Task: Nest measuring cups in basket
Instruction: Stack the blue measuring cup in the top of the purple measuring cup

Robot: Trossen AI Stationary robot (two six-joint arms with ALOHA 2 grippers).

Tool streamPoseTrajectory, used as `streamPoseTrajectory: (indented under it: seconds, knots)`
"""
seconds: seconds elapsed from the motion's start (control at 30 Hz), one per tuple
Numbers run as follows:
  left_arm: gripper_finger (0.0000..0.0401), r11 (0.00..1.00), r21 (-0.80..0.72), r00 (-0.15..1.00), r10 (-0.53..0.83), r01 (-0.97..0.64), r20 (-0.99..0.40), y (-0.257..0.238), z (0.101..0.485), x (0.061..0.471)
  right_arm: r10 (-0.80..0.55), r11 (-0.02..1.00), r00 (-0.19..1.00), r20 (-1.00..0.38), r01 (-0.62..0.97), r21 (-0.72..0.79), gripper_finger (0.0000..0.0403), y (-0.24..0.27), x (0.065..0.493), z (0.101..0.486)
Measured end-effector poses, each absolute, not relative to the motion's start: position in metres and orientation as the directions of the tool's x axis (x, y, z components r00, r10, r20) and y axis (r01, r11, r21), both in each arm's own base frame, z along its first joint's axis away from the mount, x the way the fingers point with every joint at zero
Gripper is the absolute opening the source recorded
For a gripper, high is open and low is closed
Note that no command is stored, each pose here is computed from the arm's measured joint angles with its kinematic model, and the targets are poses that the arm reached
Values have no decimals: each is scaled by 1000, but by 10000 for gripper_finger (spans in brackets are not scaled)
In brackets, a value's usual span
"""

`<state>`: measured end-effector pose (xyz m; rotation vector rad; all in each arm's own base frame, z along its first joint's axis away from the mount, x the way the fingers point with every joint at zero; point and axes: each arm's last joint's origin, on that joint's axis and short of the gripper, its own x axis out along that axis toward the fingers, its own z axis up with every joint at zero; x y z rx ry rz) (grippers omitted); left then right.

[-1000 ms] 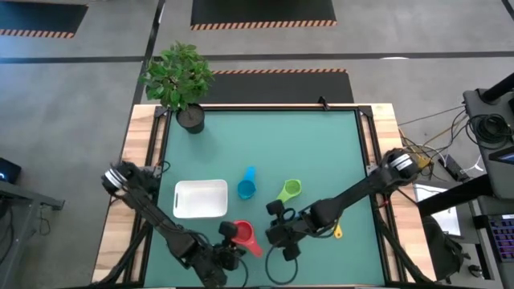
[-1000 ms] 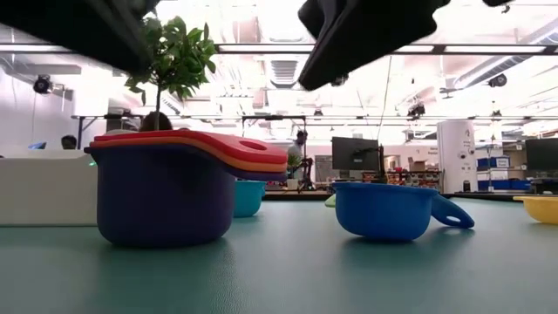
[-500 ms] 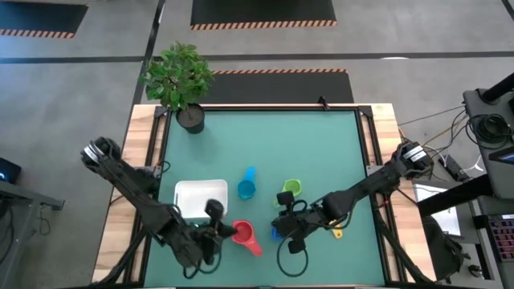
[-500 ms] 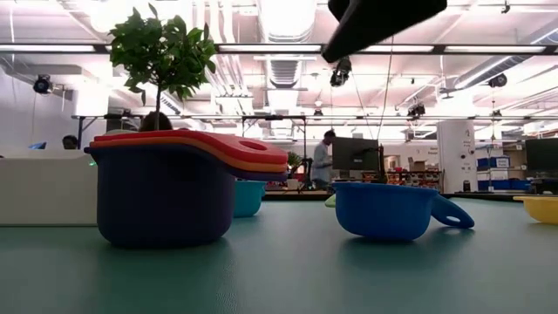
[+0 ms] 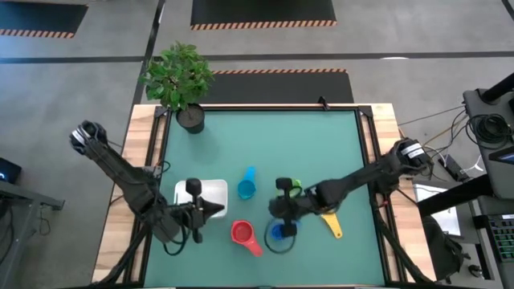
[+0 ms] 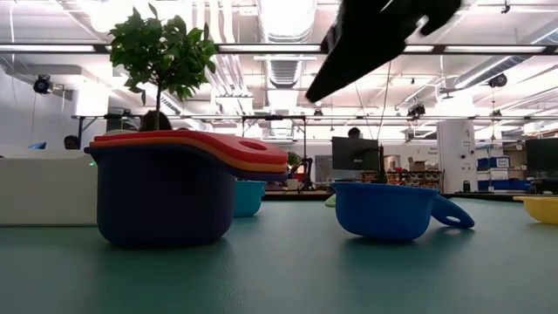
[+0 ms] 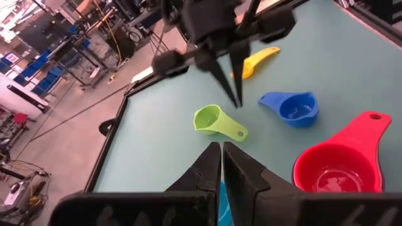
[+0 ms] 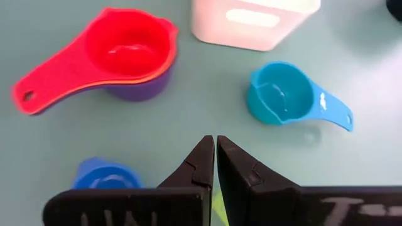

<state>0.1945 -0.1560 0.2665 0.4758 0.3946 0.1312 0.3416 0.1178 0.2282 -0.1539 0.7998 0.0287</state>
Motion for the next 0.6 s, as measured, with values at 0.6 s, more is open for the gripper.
streamPoseTrajectory:
  seconds: [0.6]
  knots:
    - [0,853,516,918,263,-78,-298,-149,273,190,7,984,769,-640,-119,-133,9,77,373,247]
